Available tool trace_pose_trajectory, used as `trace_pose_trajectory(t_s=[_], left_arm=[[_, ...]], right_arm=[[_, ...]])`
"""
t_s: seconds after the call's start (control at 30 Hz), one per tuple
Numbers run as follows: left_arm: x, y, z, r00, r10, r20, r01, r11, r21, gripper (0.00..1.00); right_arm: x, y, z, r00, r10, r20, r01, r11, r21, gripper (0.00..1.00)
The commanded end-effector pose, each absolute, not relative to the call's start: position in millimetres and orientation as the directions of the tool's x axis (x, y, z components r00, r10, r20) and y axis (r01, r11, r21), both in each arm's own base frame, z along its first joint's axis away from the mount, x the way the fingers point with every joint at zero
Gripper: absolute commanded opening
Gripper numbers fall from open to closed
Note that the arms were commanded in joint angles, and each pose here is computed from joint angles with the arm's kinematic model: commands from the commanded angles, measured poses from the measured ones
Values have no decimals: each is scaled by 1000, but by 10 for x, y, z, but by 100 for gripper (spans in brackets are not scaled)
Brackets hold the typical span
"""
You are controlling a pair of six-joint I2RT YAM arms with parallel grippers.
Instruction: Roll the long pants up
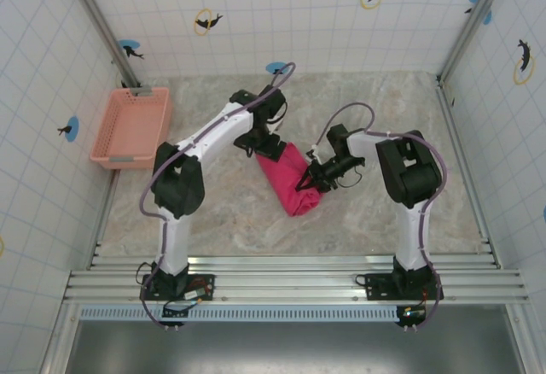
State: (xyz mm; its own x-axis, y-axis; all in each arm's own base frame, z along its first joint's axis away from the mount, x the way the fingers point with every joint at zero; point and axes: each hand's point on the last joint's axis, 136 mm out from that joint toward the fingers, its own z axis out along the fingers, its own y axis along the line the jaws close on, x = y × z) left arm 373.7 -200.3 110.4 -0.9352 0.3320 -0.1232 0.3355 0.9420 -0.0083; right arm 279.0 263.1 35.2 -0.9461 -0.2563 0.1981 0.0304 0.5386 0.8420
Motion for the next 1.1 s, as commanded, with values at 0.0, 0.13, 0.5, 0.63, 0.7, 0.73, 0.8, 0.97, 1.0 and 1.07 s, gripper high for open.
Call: trace_pose_trajectory(t_s=[0.0, 0.13, 0.5, 0.63, 0.7, 0.73, 0.8, 0.97, 1.0, 1.07], left_arm=[[3466, -2083, 1010, -973, 222, -67, 229, 962, -146, 98], [3357, -2166, 761, -988, 153, 0, 149, 957, -248, 98], [3748, -2495, 412, -979, -198, -55, -113, 742, -661, 98], [3945, -2579, 408, -968, -230, -99, -97, 708, -699, 98], [4086, -2656, 489, -956, -256, -143, -67, 665, -744, 98], [4139, -2679, 525, -951, -265, -161, -53, 651, -757, 98], [4222, -2752, 603, -946, -263, -188, -17, 620, -784, 97], [4254, -2956, 462, -963, -231, -136, -18, 561, -828, 98], [4246, -3012, 393, -968, -226, -111, -31, 547, -837, 97], [4255, -3162, 311, -972, -217, -91, -28, 490, -871, 98]], right_arm=[[2709, 2100, -661, -936, -79, 344, 131, 827, 547, 19], [2713, 2094, -735, -928, -69, 366, 156, 820, 550, 19], [2767, 2128, -774, -918, -83, 388, 179, 786, 591, 19], [2732, 2117, -759, -911, -94, 402, 184, 778, 600, 19], [2708, 2091, -772, -906, -99, 411, 185, 781, 596, 19], [2699, 2086, -775, -905, -98, 415, 189, 780, 596, 19], [2714, 2076, -776, -904, -94, 417, 195, 777, 599, 19], [2750, 2102, -772, -902, -102, 419, 195, 769, 609, 19], [2757, 2107, -770, -902, -103, 420, 197, 767, 611, 18], [2783, 2125, -752, -904, -106, 415, 197, 759, 621, 18]])
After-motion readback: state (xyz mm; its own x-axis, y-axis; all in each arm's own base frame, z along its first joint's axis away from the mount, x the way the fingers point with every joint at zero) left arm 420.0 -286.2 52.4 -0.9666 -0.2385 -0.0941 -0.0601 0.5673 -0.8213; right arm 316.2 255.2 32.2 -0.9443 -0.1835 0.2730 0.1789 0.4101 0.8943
